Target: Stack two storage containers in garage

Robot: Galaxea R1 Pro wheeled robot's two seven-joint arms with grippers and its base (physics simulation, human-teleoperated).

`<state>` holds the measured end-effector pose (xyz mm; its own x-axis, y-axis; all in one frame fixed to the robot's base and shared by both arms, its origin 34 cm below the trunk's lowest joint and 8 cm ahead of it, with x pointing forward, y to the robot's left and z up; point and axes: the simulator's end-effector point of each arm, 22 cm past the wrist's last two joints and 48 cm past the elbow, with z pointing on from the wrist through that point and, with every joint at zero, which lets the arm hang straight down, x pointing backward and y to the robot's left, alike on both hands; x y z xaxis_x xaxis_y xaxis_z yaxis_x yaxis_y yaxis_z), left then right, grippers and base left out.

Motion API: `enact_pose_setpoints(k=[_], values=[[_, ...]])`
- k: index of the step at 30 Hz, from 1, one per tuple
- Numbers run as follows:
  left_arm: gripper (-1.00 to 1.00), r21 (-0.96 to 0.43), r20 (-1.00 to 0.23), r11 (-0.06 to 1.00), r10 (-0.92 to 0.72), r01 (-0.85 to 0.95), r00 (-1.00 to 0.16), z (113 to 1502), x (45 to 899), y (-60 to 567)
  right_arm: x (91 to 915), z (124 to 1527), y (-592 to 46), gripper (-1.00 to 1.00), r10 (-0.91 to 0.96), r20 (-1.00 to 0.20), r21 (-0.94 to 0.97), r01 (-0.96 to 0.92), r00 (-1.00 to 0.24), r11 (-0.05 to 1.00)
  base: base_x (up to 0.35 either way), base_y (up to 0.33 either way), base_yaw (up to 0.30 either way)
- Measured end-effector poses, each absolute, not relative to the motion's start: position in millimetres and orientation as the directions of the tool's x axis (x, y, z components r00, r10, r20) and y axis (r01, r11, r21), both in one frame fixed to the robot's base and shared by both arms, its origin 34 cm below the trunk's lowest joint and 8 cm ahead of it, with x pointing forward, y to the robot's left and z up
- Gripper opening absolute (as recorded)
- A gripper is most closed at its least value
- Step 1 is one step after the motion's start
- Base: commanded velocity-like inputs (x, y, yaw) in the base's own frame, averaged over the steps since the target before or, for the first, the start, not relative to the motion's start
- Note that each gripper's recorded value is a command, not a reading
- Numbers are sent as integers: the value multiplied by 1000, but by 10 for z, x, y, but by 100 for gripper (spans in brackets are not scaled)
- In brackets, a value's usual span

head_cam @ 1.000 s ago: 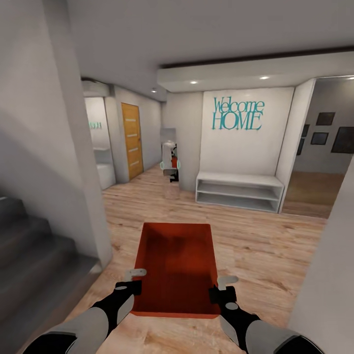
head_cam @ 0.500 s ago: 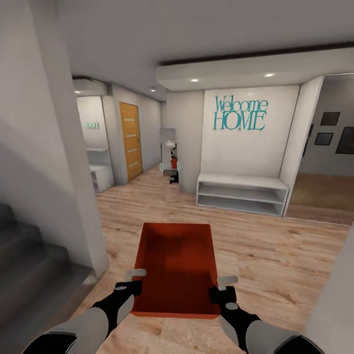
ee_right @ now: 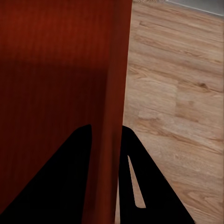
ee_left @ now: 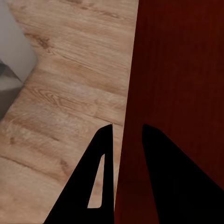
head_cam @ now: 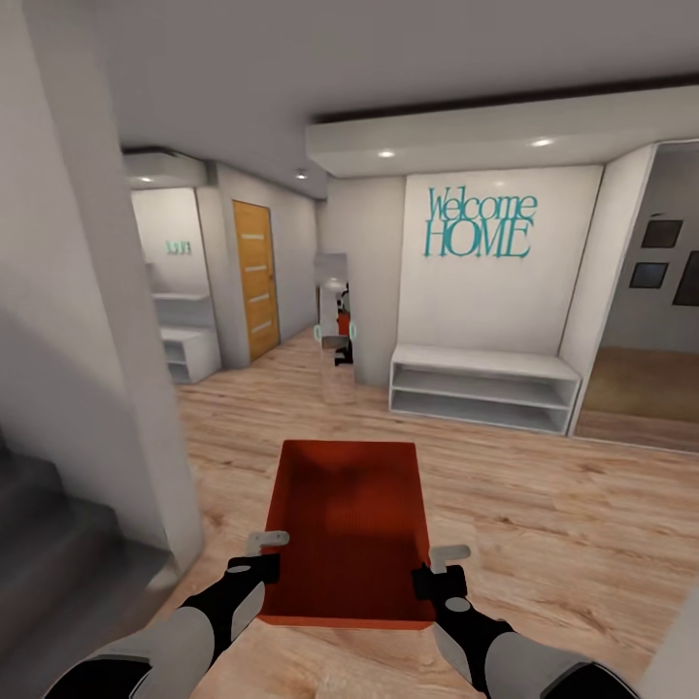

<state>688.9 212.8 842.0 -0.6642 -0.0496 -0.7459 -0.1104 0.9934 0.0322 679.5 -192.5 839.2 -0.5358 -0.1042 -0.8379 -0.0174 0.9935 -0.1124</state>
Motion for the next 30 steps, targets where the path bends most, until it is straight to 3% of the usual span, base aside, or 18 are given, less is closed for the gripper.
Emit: enact_pose_setpoints(k=[30], values=[[-100, 33, -745, 993, -49, -110, -665, 8418, 6887, 2128, 6793, 8390, -1926, -100, -104, -838, -112, -18, -536, 994, 322, 0, 0]])
